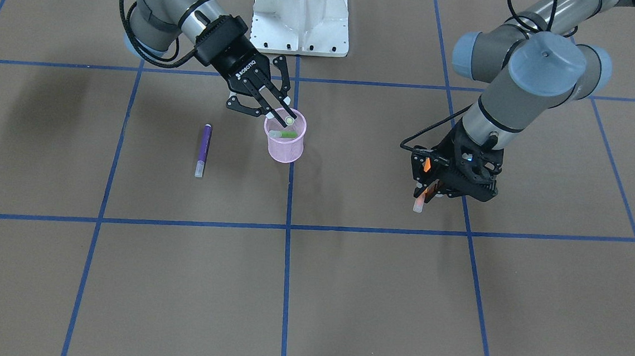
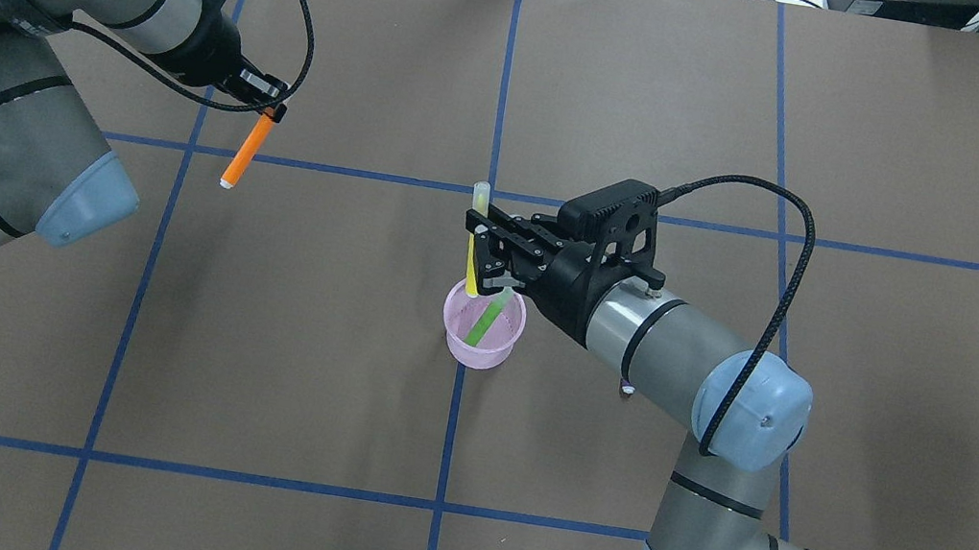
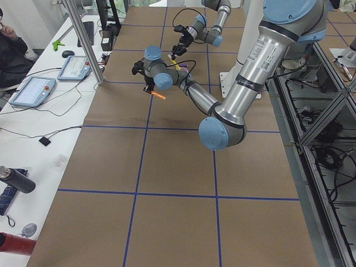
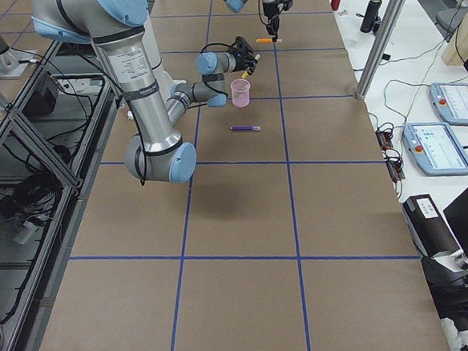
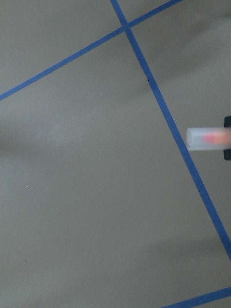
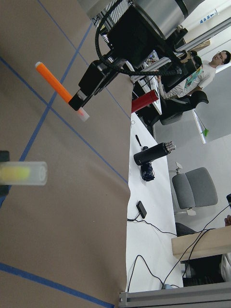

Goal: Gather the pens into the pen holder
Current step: 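Lower the yellow highlighter into the lavender cup and open the right gripper, then withdraw the right gripper from the cup while the left holds the orange marker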

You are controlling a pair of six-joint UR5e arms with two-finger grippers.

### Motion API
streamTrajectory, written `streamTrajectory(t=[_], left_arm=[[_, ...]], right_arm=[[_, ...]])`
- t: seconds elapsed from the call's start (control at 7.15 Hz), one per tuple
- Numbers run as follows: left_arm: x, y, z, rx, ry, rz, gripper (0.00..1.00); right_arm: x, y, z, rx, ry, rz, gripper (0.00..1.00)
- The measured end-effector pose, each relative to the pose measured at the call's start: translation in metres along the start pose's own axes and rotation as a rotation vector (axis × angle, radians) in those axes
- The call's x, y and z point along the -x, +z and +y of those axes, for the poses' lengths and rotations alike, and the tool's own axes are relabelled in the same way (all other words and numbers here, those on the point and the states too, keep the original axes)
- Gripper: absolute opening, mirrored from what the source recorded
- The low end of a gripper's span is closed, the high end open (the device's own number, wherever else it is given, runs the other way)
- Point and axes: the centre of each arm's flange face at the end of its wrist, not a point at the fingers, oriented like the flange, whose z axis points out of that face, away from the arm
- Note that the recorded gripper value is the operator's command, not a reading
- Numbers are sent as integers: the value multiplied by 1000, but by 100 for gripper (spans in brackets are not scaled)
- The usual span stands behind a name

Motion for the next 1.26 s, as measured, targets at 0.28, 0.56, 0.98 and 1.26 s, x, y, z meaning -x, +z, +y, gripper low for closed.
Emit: streamTrajectory(t=[0.28, 0.56, 0.98, 1.26], left_arm=[[1, 1, 1, 2, -1, -1, 0], [2, 1, 1, 4, -2, -1, 0], [1, 0, 1, 1, -1, 0, 0], [4, -6, -3, -10, -4, -3, 0]], right_arm=[[-1, 5, 19, 16, -5, 19, 0], [-3, 9, 36, 39, -11, 31, 62], [3, 10, 49, 28, -11, 53, 100], [6, 8, 51, 20, -18, 68, 100]])
